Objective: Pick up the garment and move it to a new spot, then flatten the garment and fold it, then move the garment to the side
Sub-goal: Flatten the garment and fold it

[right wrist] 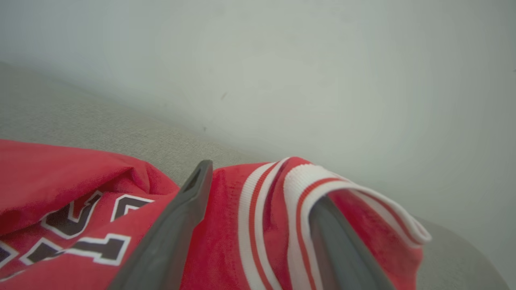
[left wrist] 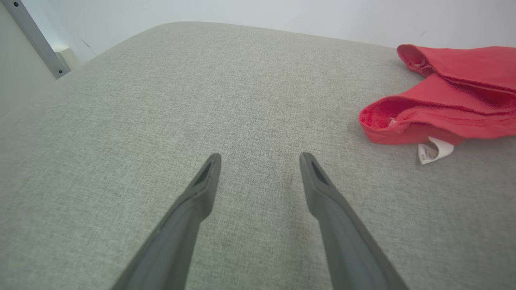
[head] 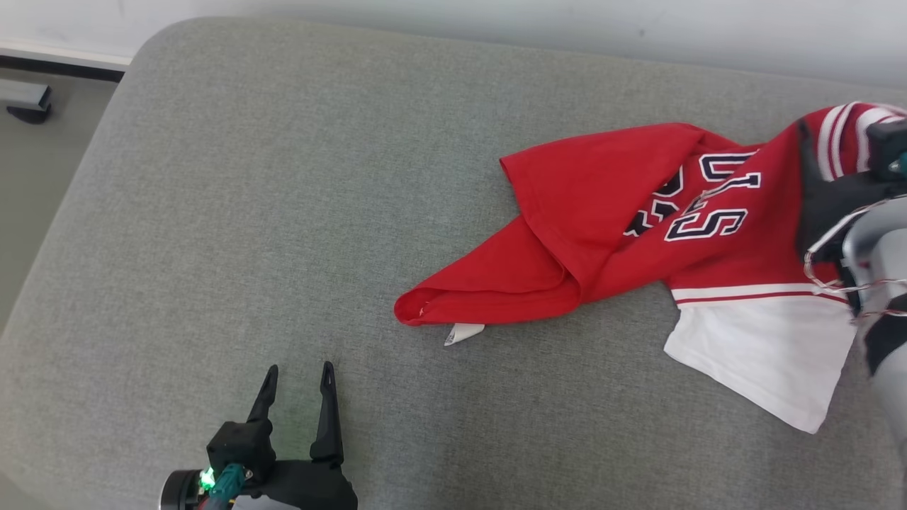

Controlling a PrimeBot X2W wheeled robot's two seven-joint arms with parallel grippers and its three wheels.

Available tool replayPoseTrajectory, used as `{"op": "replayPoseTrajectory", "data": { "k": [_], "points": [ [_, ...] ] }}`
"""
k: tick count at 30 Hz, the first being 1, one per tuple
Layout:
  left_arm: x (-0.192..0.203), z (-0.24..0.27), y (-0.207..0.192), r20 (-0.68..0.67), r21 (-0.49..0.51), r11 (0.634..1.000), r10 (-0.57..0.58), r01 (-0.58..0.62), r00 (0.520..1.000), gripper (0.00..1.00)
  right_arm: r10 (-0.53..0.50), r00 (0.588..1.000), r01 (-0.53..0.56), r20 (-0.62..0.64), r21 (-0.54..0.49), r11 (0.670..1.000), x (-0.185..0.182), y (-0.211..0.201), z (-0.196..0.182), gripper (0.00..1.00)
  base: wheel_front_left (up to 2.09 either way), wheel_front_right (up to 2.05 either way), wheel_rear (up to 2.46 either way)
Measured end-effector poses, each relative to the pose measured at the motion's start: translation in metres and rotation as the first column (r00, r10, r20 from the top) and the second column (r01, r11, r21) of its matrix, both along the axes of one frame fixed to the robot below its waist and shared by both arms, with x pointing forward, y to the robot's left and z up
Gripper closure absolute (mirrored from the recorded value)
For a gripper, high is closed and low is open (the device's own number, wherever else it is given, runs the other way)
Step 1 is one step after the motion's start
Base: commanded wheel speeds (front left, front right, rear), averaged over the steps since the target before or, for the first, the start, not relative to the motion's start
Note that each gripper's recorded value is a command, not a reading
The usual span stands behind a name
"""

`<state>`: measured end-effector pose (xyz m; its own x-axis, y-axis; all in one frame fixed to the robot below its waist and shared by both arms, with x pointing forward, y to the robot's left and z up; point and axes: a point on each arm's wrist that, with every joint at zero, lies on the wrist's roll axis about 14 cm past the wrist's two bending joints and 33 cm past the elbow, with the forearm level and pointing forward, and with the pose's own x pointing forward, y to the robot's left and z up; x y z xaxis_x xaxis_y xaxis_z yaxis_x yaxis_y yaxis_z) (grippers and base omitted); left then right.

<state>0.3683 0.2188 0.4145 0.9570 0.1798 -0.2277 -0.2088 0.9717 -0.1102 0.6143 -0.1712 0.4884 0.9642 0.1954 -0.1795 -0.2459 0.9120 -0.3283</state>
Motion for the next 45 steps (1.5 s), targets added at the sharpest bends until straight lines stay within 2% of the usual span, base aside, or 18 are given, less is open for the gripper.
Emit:
{"op": "replayPoseTrajectory", "data": {
  "k": [5,10,14,20,22,27,36,39,45],
  "points": [
    [-0.001,-0.003,-0.007,-0.008,-0.010,1.000,-0.019,0.019,1.000,0.00,-0.031,0.998,0.033,-0.051,0.044,0.998,-0.017,-0.004,-0.020,0.00,0.00,0.00,0.00],
    [0.009,0.001,-0.023,0.015,-0.021,0.997,-0.068,0.068,0.998,0.00,-0.084,0.995,0.091,-0.061,0.110,0.990,-0.051,-0.018,-0.035,0.00,0.00,0.00,0.00],
    [0.017,0.007,-0.038,0.038,-0.026,0.992,-0.118,0.120,0.992,0.00,-0.164,0.985,0.172,-0.061,0.150,0.974,-0.090,-0.047,-0.043,0.00,0.00,0.00,0.00],
    [0.026,0.018,-0.069,0.077,-0.019,0.974,-0.225,0.227,0.971,0.00,-0.182,0.983,0.184,-0.031,0.226,0.956,-0.143,-0.041,-0.043,0.00,0.00,0.00,0.00],
    [0.030,0.023,-0.083,0.094,-0.021,0.962,-0.269,0.272,0.959,0.00,-0.192,0.981,0.192,-0.024,0.249,0.949,-0.159,-0.042,-0.043,0.00,0.00,0.00,0.00],
    [0.044,0.037,-0.131,0.140,-0.009,0.903,-0.425,0.430,0.895,0.00,-0.216,0.976,0.214,-0.024,0.285,0.934,-0.188,-0.044,-0.045,0.00,0.00,0.00,0.00],
    [0.070,0.035,-0.199,0.113,0.072,0.772,-0.635,0.631,0.764,0.00,-0.262,0.965,0.261,-0.034,0.278,0.925,-0.202,-0.062,-0.048,0.00,0.00,0.00,0.00],
    [0.078,0.028,-0.207,0.088,0.077,0.761,-0.649,0.644,0.756,0.00,-0.284,0.958,0.284,-0.038,0.272,0.920,-0.205,-0.071,-0.049,0.00,0.00,0.00,0.00],
    [0.093,0.017,-0.213,0.063,0.065,0.771,-0.637,0.633,0.769,0.00,-0.327,0.943,0.332,-0.063,0.255,0.908,-0.214,-0.087,-0.057,0.00,0.00,0.00,0.00]
  ]
}}
